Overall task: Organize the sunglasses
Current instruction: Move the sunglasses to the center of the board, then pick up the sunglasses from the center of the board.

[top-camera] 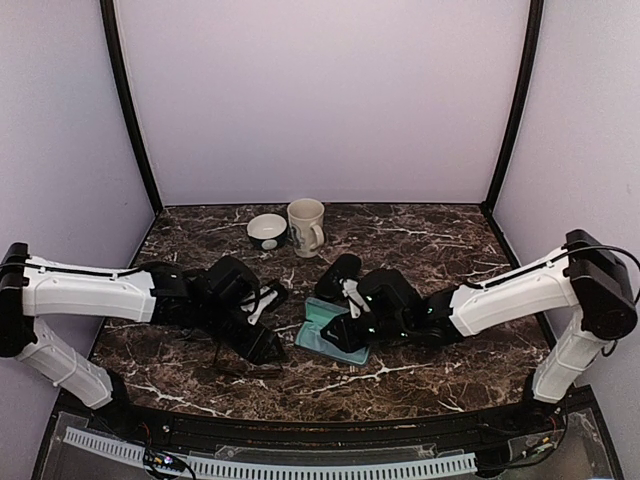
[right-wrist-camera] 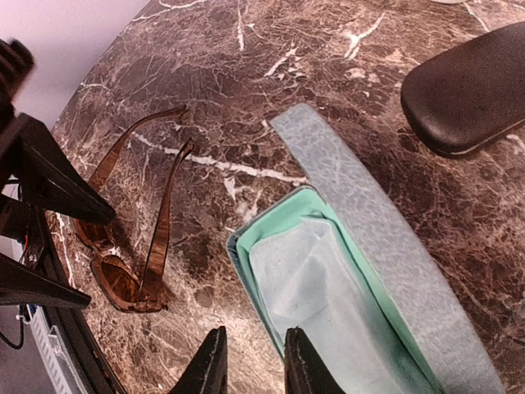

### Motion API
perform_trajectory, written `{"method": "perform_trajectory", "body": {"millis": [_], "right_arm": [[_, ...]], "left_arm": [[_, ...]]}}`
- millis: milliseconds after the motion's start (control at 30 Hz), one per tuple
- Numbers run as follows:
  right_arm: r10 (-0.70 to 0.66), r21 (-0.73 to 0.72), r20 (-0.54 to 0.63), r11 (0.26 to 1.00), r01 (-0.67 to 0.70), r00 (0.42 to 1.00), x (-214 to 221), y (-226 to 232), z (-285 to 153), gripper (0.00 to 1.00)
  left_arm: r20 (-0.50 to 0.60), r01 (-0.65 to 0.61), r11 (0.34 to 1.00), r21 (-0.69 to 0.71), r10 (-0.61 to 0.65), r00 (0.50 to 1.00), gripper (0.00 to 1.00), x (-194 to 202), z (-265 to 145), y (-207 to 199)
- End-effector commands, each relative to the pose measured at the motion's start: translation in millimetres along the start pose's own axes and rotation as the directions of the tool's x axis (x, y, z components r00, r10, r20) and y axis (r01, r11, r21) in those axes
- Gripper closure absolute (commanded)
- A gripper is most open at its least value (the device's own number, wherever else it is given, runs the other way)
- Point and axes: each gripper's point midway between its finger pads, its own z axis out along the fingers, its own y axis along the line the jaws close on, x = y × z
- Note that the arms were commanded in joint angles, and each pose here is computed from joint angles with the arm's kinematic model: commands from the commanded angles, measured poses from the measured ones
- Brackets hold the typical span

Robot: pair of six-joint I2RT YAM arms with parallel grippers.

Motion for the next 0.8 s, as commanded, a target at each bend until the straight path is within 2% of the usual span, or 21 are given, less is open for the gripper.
{"method": "perform_trajectory", "body": {"millis": [0, 167, 267, 500, 767], "right_arm": [[0.025, -0.091, 0.000, 0.996, -0.025, 1.000, -13, 31, 13, 0.74], [0.024, -0.123, -0.063, 0.992, -0.032, 0.998, -12, 55, 34, 0.72], [0.010, -0.123, -0.106, 0.992, -0.023, 0.994, -10, 65, 46, 0.70], [-0.018, -0.117, -0.201, 0.993, -0.006, 0.979, -4, 85, 71, 0.66], [-0.027, -0.060, -0.273, 0.998, 0.011, 0.962, 9, 83, 89, 0.65]], "left_arm": [[0.128, 0.067, 0.983, -0.172, -0.045, 0.991, 0.40, -14, -33, 34], [0.169, 0.245, 0.939, -0.242, -0.208, 0.963, 0.41, 8, -49, 84], [0.204, 0.306, 0.919, -0.250, -0.259, 0.944, 0.40, 16, -57, 100], [0.191, 0.360, 0.894, -0.266, -0.317, 0.929, 0.37, 33, -51, 117], [0.207, 0.373, 0.895, -0.246, -0.327, 0.922, 0.34, 31, -47, 118]]}}
